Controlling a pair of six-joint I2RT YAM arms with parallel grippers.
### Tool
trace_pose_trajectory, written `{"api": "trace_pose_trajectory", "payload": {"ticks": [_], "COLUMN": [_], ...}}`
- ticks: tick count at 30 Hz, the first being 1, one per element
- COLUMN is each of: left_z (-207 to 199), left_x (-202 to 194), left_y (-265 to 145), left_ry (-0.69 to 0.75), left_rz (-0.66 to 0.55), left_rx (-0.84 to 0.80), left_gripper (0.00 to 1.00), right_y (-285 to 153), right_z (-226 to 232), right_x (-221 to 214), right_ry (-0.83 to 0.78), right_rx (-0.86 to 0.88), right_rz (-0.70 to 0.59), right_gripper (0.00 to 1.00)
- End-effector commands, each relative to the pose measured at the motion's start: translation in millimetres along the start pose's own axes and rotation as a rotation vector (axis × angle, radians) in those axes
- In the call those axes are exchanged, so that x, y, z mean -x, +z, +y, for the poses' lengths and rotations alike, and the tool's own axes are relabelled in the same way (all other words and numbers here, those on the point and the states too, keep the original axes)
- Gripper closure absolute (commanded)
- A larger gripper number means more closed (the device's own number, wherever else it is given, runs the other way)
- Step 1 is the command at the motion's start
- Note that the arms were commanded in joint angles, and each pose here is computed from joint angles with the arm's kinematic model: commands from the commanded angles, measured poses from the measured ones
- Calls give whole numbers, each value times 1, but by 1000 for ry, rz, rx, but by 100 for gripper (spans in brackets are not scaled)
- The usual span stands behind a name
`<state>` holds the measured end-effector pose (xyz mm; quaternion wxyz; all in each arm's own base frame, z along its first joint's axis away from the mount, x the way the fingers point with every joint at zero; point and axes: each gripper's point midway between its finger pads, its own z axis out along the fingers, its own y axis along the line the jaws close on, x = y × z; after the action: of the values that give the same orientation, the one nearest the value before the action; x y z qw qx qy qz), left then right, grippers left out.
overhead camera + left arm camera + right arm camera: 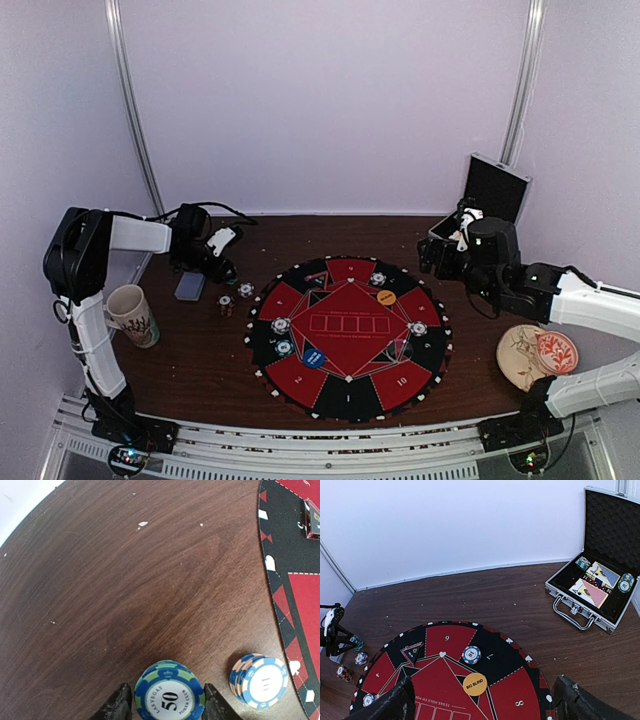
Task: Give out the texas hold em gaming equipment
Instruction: Pick up the pile of poker chips from the pile of poker chips.
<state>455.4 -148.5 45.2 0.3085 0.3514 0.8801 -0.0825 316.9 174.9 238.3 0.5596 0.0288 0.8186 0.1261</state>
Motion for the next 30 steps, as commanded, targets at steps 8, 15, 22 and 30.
{"api": "trace_pose_trajectory", "payload": {"ticks": [8, 15, 22, 30], "left_z": [10, 8, 4, -15], "left_x": [12, 19, 32, 63], "left_y": [-7, -19, -37, -60], "left_ry": [10, 12, 28, 81], "left_rz": [-32, -64, -104, -171], "left_rx": [34, 33, 21, -23], "left_gripper": [66, 81, 82, 83], "right_y": [-2, -2, -2, -2], "right_z": [4, 5, 4, 3], "right_x": [8, 9, 9, 9], "right_ry": [-5, -3, -5, -4], "right_rx": [8, 10, 6, 2], "right_rz": [-20, -23, -22, -25], "right_gripper": [4, 4, 4, 4]}}
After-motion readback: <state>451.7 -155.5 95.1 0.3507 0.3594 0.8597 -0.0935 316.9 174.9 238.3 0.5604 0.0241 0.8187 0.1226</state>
